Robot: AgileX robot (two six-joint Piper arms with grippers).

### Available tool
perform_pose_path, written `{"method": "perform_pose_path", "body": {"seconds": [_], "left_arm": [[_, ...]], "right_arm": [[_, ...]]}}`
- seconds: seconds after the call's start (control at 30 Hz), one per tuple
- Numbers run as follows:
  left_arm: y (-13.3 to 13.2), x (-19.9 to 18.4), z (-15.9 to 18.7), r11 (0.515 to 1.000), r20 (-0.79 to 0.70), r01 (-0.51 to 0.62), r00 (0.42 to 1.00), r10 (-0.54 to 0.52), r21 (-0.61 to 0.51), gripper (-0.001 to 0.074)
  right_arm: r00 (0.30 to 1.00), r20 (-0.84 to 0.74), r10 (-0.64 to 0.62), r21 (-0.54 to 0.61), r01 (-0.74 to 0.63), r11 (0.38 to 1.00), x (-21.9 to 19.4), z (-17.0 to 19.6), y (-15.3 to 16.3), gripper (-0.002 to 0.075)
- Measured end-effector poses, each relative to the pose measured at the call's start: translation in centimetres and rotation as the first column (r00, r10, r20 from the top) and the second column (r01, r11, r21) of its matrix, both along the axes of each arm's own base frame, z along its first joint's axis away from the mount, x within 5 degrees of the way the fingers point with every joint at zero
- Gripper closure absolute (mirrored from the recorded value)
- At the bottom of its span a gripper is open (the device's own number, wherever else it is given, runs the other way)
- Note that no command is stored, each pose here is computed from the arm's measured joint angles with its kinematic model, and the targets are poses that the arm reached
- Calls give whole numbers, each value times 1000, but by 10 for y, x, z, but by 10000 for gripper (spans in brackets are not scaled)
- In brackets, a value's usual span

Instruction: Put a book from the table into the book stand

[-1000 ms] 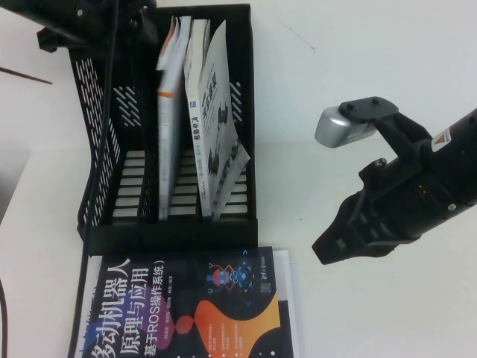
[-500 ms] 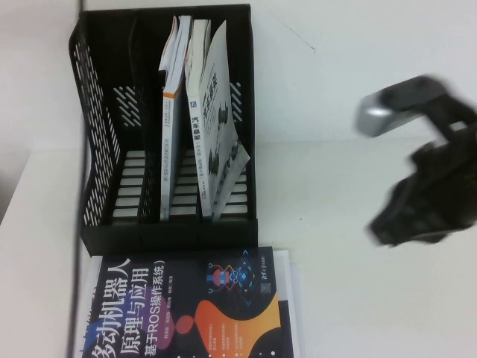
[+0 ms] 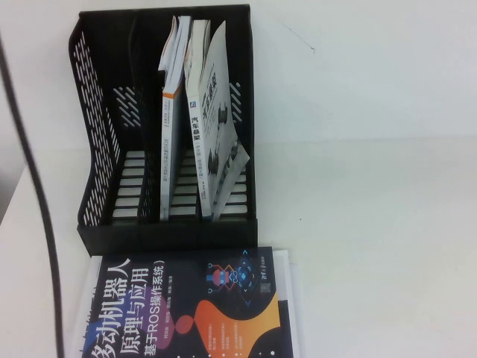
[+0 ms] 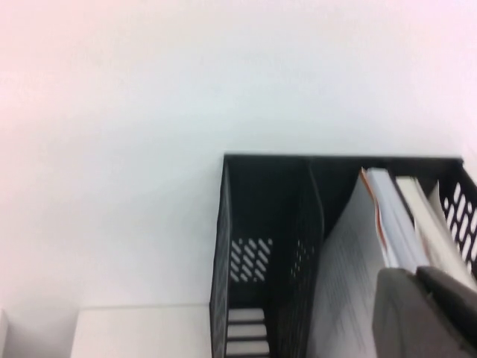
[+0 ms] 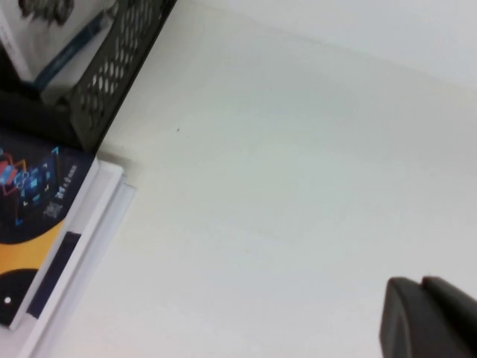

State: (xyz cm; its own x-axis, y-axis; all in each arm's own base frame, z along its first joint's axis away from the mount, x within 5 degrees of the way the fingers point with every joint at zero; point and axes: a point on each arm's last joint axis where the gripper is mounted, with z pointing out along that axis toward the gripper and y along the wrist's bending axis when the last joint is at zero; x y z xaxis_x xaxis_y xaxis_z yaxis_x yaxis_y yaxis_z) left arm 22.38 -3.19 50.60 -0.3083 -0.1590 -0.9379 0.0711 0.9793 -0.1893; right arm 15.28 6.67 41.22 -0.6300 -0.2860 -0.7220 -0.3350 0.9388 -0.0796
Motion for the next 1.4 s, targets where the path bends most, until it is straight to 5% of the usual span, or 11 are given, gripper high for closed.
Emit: {"method": "perform_pose_path", "body": {"seconds": [0.3, 0.73, 1.4], "left_arm": [[7, -54, -96, 1000, 48, 10, 999, -11, 6, 734], [10, -75, -198, 1000, 177, 25, 984, -27, 15, 736], [10, -77, -219, 999, 161, 27, 986, -30, 21, 737]], "right_arm": [[997, 68, -44, 97, 37, 995, -48, -47, -26, 721], [982, 175, -75, 246, 31, 969, -91, -143, -47, 721], [985, 153, -85, 233, 47, 971, -96, -162, -51, 721]]}}
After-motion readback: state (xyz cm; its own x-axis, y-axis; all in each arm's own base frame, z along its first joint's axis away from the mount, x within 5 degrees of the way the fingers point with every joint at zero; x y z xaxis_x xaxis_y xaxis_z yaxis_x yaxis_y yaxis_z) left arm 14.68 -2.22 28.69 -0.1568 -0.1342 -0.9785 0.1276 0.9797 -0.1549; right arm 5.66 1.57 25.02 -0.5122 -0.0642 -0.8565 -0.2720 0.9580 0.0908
